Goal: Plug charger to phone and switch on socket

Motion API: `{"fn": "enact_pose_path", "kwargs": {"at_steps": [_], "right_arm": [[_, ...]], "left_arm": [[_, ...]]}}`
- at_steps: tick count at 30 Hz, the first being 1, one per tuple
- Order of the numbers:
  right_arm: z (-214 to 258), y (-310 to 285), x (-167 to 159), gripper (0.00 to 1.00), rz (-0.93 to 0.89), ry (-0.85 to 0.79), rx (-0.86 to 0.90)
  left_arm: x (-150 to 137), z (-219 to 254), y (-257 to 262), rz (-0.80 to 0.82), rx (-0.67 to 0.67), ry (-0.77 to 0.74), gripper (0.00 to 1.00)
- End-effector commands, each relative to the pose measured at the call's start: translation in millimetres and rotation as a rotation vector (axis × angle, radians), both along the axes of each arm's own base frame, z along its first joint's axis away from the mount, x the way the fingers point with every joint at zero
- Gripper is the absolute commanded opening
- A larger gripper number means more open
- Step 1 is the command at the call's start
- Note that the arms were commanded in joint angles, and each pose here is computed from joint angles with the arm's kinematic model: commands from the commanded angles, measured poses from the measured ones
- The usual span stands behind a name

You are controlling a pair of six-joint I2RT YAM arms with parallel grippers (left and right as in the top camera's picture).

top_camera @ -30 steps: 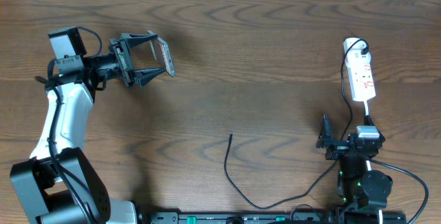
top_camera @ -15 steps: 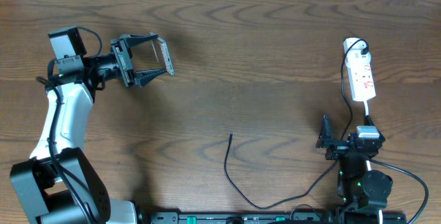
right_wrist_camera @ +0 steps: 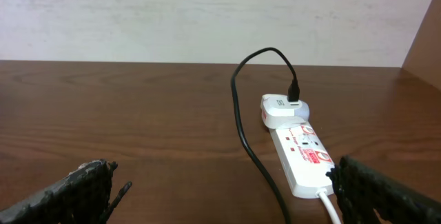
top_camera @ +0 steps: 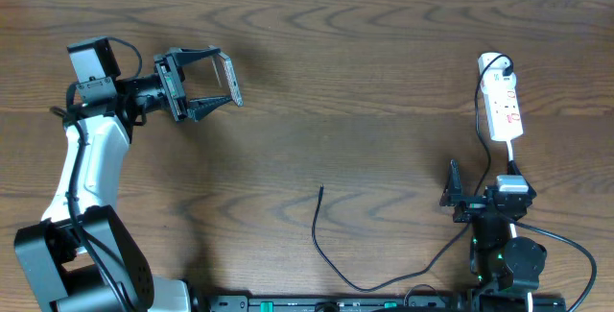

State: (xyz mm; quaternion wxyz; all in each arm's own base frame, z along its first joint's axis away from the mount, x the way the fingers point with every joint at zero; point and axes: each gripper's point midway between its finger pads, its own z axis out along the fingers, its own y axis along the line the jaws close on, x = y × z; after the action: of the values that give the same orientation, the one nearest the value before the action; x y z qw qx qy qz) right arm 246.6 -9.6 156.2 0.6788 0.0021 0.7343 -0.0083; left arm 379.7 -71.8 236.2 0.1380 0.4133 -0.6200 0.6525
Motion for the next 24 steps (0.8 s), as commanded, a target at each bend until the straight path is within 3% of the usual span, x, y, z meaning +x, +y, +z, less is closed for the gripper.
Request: {"fn": "enact_pose_path", "kwargs": {"at_steps": [1,24], "right_arm": [[-0.9,0.7,-0.2,0.99,0.003,0.002,0.000],[-0.9,0.7,-0.2,0.99,0.003,0.002,0.000]], "left_arm": [[-5.5,24.0,-1.8,-0.040,-0.028,-0.058,0.07],[-3.4,21.9,-0.9,-0.027,-0.016,-0.055,0.07]]}}
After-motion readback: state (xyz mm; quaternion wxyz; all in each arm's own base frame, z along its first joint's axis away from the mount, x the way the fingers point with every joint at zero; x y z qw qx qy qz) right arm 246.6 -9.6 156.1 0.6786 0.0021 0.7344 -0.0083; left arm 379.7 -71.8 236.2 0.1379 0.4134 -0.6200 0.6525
